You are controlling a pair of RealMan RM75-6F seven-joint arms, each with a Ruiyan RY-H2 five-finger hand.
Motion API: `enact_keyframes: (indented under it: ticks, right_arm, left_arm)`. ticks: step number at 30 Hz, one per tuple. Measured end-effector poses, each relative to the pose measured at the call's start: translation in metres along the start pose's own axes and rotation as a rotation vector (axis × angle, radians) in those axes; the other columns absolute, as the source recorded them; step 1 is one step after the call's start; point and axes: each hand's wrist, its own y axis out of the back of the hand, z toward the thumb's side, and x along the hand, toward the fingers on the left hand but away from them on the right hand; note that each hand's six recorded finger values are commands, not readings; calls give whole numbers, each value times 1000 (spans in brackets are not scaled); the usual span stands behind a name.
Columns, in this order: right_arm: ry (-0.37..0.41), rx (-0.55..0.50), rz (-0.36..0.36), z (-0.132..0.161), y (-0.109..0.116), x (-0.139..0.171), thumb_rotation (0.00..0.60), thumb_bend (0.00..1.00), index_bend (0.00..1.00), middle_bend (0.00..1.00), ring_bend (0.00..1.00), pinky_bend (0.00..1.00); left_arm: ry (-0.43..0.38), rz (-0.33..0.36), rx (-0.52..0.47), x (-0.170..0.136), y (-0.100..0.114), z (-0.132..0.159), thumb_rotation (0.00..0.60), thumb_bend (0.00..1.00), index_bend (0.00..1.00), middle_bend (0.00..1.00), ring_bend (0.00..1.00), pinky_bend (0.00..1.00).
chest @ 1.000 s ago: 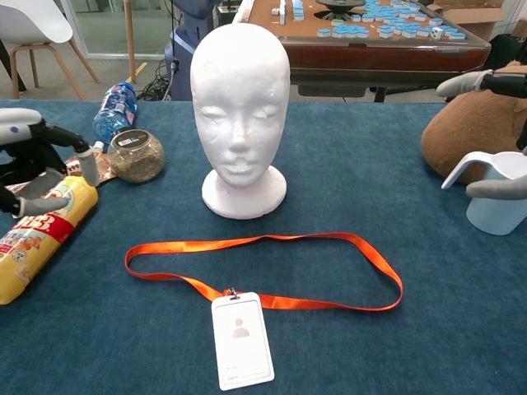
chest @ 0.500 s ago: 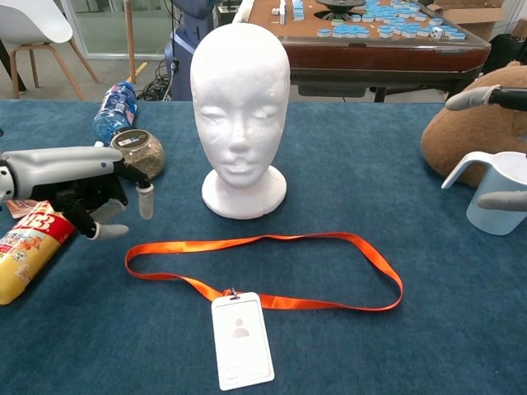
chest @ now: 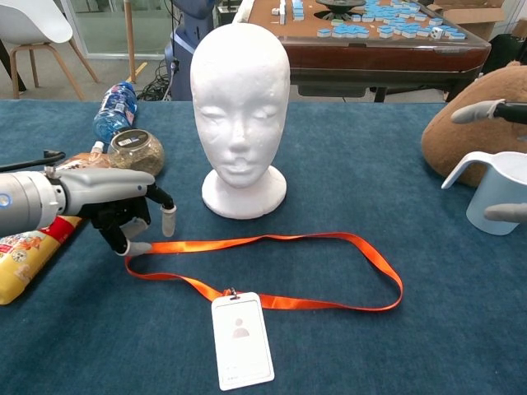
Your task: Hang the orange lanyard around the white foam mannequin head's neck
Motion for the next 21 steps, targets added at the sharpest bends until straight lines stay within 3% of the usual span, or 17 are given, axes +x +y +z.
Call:
enact_keyframes:
  ticks: [12,21]
  right_arm:
    - [-8,-10,12,-6,-4,2,378,167,0,1000,1000,1000]
    - [-17,-22,15,-11,-6,3,378,167,0,1000,1000,1000]
  left_arm:
    - [62,-26,21,13,-7,0,600,323,416,830,859,939]
    - [55,-30,11,17,-11,10,600,322,478,833,862,942]
